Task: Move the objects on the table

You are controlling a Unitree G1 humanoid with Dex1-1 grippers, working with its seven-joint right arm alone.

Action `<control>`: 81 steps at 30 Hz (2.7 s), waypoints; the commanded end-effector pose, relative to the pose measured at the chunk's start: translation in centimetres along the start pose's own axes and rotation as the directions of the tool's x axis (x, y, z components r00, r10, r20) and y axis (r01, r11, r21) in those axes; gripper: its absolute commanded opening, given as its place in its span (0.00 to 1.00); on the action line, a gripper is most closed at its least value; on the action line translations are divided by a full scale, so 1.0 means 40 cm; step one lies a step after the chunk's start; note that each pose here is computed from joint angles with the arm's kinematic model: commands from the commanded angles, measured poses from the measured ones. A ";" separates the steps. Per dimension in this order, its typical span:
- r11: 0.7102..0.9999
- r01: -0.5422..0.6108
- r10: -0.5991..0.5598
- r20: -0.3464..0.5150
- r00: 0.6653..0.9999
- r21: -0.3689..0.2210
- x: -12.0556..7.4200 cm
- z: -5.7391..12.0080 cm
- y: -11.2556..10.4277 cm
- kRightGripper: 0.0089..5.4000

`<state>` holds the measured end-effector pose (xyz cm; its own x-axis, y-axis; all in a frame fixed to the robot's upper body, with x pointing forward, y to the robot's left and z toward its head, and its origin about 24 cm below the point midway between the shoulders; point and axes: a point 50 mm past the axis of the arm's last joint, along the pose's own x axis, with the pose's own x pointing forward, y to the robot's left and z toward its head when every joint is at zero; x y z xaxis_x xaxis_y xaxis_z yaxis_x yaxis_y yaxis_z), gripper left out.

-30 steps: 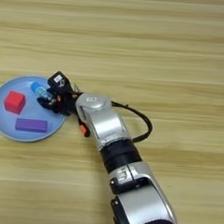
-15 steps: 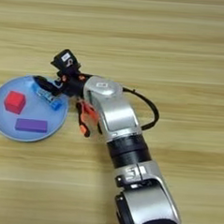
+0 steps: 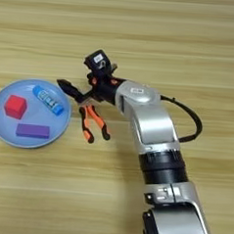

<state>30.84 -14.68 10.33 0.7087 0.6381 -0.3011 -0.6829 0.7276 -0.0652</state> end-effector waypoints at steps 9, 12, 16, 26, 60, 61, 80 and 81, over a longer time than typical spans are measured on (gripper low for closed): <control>0.999 0.039 -0.042 -0.085 0.995 -0.036 -0.053 -0.042 -0.010 0.99; 0.999 0.043 -0.046 -0.109 0.993 -0.028 -0.063 -0.061 -0.011 0.99; 0.998 0.057 -0.060 -0.133 0.989 -0.023 -0.079 -0.079 -0.018 0.99; 0.998 0.064 -0.063 -0.206 0.977 -0.002 -0.096 -0.125 -0.017 0.99; 0.996 0.085 -0.083 -0.212 0.974 -0.002 -0.073 -0.138 -0.033 0.65; 0.996 0.093 -0.092 -0.191 0.977 -0.008 -0.070 -0.127 -0.037 0.65; 0.951 0.305 -0.308 -0.069 0.949 -0.050 -0.043 -0.041 -0.163 0.64; 0.947 0.318 -0.320 -0.071 0.945 -0.048 -0.044 -0.042 -0.172 0.64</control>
<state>31.67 -20.43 5.05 0.7895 0.3844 -0.4785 -0.4777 0.8743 -0.0860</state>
